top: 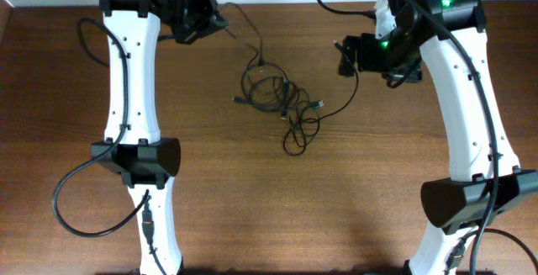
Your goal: Untangle cables
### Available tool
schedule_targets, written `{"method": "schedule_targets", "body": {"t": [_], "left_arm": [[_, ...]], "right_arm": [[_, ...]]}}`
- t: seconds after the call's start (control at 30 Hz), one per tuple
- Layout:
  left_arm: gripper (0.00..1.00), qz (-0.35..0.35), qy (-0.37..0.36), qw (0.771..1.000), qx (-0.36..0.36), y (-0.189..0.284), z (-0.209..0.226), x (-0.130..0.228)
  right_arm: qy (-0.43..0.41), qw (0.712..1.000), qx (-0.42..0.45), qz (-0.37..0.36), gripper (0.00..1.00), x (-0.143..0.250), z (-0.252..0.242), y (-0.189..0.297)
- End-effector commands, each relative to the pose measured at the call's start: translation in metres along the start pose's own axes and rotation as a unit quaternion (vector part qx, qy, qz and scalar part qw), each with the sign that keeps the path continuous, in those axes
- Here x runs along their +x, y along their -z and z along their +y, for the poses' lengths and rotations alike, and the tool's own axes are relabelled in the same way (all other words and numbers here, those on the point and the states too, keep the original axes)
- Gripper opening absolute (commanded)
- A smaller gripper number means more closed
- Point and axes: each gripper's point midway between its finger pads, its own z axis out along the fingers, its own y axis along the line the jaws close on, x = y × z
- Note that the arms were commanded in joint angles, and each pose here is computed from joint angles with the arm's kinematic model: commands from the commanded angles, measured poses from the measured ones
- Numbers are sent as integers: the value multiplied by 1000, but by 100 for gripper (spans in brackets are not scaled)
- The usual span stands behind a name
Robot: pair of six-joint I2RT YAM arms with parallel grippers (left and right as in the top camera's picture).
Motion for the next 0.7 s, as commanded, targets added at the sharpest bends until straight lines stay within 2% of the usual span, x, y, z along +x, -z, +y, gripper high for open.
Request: {"method": "schedule_targets", "body": {"t": [0.0, 0.03, 0.1, 0.17, 0.2, 0.27, 0.3, 0.37, 0.43, 0.47, 0.57, 0.67], "left_arm": [[0, -57, 14, 983, -171, 17, 59, -10], [0, -55, -2, 982, -181, 17, 63, -11], [0, -42, -5, 987, -157, 13, 55, -7], [0, -23, -47, 996, -77, 7, 26, -5], [0, -2, -86, 996, 2, 4, -2, 1], [0, 21, -143, 980, 134, 14, -49, 12], [0, 27, -172, 962, 211, 28, -77, 19], [0, 25, -209, 933, 291, 51, -107, 25], [0, 18, -259, 895, 364, 78, -134, 33], [0, 3, -280, 884, 374, 88, -141, 32], [0, -30, -274, 881, 384, 119, -156, 28], [0, -80, -297, 856, 416, 162, -185, 27]], "right_arm": [[-81, 976, 196, -42, 98, -5, -70, 15], [-83, 975, 200, -40, 98, -4, -72, 15], [-85, 986, 143, -25, 98, -1, -52, 8], [-64, 996, 65, -6, 98, 1, -23, 2], [-47, 998, 38, -1, 98, 1, -12, 0], [-29, 999, 33, -3, 98, 1, -6, -1], [-29, 999, 32, -5, 98, 0, -6, -1], [-29, 999, 32, -5, 98, -1, -5, -2], [-29, 999, 34, 2, 98, -1, -5, -8], [-29, 999, 36, 8, 98, -1, -6, -13], [-28, 998, 44, 33, 98, 3, -7, -33], [-30, 997, 49, 49, 98, 6, -10, -57]]}}
